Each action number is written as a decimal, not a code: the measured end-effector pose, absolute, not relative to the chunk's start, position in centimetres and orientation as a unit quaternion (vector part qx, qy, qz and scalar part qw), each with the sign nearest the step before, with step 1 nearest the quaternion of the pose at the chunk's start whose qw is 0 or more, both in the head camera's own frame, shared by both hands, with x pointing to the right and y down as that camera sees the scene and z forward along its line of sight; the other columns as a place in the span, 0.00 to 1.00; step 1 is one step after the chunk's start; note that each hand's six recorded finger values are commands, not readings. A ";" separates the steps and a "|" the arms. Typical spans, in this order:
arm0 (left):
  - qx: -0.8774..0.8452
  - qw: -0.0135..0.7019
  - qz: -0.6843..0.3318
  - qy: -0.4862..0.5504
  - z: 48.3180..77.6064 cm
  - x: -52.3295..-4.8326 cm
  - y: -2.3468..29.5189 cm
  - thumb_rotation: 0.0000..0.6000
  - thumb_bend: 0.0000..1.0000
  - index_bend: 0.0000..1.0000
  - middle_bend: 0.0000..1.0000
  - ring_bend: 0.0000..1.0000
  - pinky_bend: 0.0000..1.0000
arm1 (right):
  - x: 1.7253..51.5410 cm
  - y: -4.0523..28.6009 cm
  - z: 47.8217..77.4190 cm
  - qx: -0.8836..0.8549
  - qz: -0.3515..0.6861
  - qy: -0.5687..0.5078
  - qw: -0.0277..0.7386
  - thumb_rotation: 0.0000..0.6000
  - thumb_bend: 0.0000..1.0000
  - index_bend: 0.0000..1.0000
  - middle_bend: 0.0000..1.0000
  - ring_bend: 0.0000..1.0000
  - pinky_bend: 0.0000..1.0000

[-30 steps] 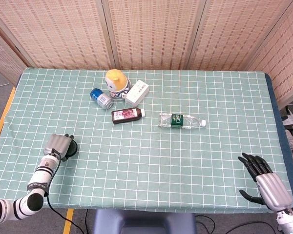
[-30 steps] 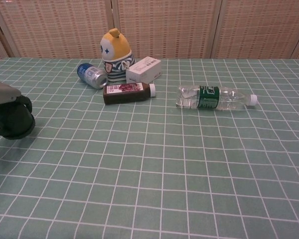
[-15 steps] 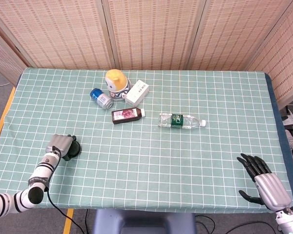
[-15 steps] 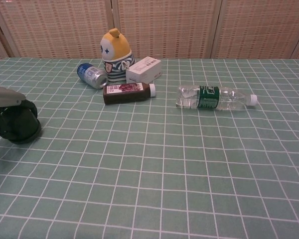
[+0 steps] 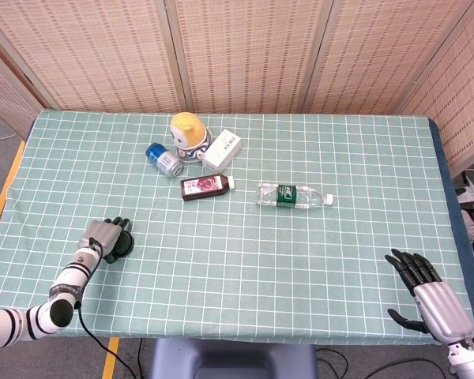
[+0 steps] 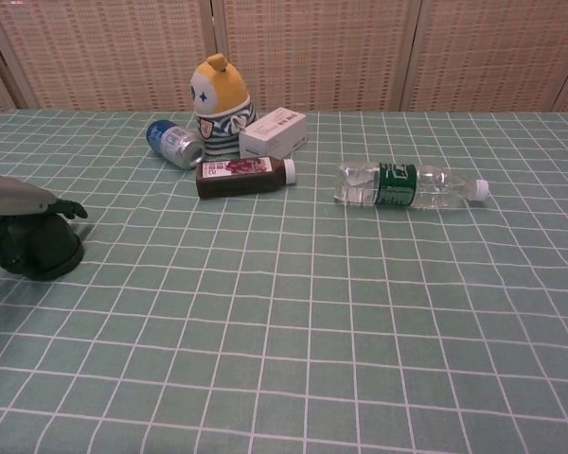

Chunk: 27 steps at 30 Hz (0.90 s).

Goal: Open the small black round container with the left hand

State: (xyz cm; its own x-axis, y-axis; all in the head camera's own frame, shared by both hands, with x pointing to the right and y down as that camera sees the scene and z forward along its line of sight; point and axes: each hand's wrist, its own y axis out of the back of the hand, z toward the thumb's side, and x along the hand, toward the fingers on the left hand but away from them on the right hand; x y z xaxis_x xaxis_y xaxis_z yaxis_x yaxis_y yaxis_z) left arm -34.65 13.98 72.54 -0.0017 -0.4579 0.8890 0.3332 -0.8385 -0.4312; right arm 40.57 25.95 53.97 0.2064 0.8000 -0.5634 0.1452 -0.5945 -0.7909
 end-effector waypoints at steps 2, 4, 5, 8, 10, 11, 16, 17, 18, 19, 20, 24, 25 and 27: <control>-0.649 0.280 -0.706 0.049 72.6 -34.7 14.0 1.00 0.40 0.00 0.00 0.00 0.26 | 40.6 25.9 54.0 -0.714 0.536 -0.331 0.306 1.00 0.15 0.00 0.00 0.00 0.00; -0.648 0.282 -0.705 0.050 72.6 -34.7 13.9 1.00 0.40 0.00 0.00 0.00 0.24 | 40.6 25.9 54.0 -0.714 0.536 -0.330 0.306 1.00 0.15 0.00 0.00 0.00 0.00; -0.648 0.283 -0.705 0.051 72.6 -34.6 13.9 1.00 0.40 0.00 0.00 0.00 0.24 | 40.6 25.9 54.0 -0.714 0.536 -0.330 0.306 1.00 0.15 0.00 0.00 0.00 0.00; -0.649 0.286 -0.702 0.054 72.5 -34.6 13.8 1.00 0.40 0.00 0.00 0.00 0.23 | 40.6 25.9 54.0 -0.715 0.535 -0.331 0.306 1.00 0.15 0.00 0.00 0.00 0.00; -0.650 0.287 -0.701 0.055 72.4 -34.6 13.8 1.00 0.40 0.00 0.00 0.00 0.22 | 40.6 25.9 54.0 -0.714 0.535 -0.332 0.306 1.00 0.15 0.00 0.00 0.00 0.00; -0.650 0.288 -0.702 0.055 72.3 -34.6 13.8 1.00 0.40 0.00 0.00 0.00 0.21 | 40.6 25.9 53.9 -0.714 0.534 -0.332 0.306 1.00 0.15 0.00 0.00 0.00 0.00; -0.650 0.286 -0.702 0.049 72.4 -34.7 13.9 1.00 0.39 0.00 0.00 0.00 0.16 | 40.6 25.9 53.8 -0.715 0.532 -0.337 0.304 1.00 0.15 0.00 0.00 0.00 0.00; -0.651 0.286 -0.702 0.048 72.4 -34.7 14.0 1.00 0.38 0.00 0.00 0.00 0.15 | 40.6 25.9 53.8 -0.715 0.532 -0.338 0.304 1.00 0.15 0.00 0.00 0.00 0.00; -0.651 0.284 -0.702 0.048 72.5 -34.7 14.0 1.00 0.38 0.00 0.00 0.00 0.14 | 40.6 25.9 53.7 -0.714 0.531 -0.339 0.304 1.00 0.15 0.00 0.00 0.00 0.00; -0.652 0.281 -0.702 0.049 72.5 -34.8 14.0 1.00 0.37 0.00 0.00 0.00 0.13 | 40.6 25.9 53.7 -0.714 0.531 -0.340 0.304 1.00 0.15 0.00 0.00 0.00 0.00; -0.653 0.278 -0.703 0.049 72.5 -34.8 14.1 1.00 0.36 0.00 0.00 0.00 0.12 | 40.6 25.9 53.6 -0.715 0.530 -0.340 0.305 1.00 0.15 0.00 0.00 0.00 0.00; -0.654 0.270 -0.705 0.052 72.6 -34.9 13.9 1.00 0.33 0.00 0.00 0.00 0.09 | 40.6 25.9 53.5 -0.715 0.529 -0.341 0.304 1.00 0.15 0.00 0.00 0.00 0.00; -0.654 0.271 -0.704 0.054 72.6 -34.9 13.8 1.00 0.33 0.00 0.00 0.00 0.09 | 40.6 25.9 53.5 -0.715 0.529 -0.341 0.304 1.00 0.15 0.00 0.00 0.00 0.00; -0.655 0.272 -0.703 0.057 72.5 -34.9 13.8 1.00 0.32 0.00 0.00 0.00 0.08 | 40.6 25.9 53.5 -0.715 0.528 -0.342 0.304 1.00 0.15 0.00 0.00 0.00 0.00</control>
